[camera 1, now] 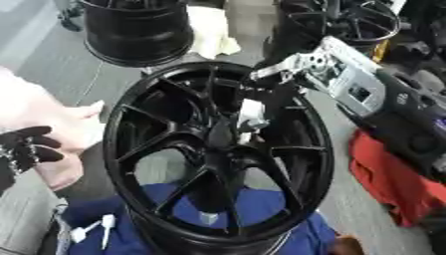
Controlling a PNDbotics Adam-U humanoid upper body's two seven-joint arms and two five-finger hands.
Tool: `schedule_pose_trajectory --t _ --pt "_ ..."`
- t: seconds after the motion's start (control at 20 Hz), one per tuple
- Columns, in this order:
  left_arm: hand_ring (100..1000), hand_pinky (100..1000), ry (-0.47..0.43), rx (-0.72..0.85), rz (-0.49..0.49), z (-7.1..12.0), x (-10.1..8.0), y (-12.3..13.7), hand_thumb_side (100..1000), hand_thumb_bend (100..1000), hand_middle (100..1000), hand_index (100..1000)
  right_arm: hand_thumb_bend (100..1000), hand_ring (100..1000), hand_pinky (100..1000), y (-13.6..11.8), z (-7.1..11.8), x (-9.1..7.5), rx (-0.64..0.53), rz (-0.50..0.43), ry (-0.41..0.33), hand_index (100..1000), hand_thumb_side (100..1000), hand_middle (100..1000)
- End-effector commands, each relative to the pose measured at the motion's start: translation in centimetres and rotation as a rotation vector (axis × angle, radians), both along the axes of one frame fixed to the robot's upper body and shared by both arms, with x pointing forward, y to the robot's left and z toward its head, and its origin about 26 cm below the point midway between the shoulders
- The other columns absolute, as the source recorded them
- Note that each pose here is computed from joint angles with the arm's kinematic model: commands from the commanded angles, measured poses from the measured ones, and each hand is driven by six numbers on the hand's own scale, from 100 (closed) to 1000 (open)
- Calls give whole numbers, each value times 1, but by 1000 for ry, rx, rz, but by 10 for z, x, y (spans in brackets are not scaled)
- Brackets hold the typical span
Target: Pull the pin out of the wheel hub.
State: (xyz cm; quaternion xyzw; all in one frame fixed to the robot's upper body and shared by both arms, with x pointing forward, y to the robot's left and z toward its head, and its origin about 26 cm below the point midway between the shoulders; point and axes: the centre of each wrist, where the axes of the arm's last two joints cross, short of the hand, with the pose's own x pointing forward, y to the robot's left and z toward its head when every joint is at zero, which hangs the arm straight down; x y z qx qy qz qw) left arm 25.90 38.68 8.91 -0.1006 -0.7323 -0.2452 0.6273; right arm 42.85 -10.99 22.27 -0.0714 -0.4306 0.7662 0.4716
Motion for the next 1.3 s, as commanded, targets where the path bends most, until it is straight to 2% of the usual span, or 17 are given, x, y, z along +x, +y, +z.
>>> schedule_pose_trajectory --t 0.05,0.35,0.85,1.05,1.2,1.3 --pt "703 832 -21 33 -4 11 1 3 875 100 687 883 333 638 595 -7 18 0 7 -21 -29 777 323 623" --pt "703 832 -20 34 -4 11 1 3 875 100 688 883 198 622 576 -9 15 3 -2 -32 -30 764 208 612" --pt "703 832 -23 33 -6 12 1 2 875 100 688 884 273 682 630 -10 3 7 -37 -29 -24 799 262 661" --pt "704 833 -24 33 -8 12 2 2 874 100 688 884 272 682 630 -10 -1 9 -43 -24 -19 799 257 663" --pt "704 833 -24 33 -8 12 2 2 874 100 688 884 258 646 601 -10 -2 9 -44 -21 -17 781 233 634" --pt "704 833 -24 33 -8 12 2 2 874 100 688 885 223 574 530 -10 -1 9 -37 -16 -17 717 160 557"
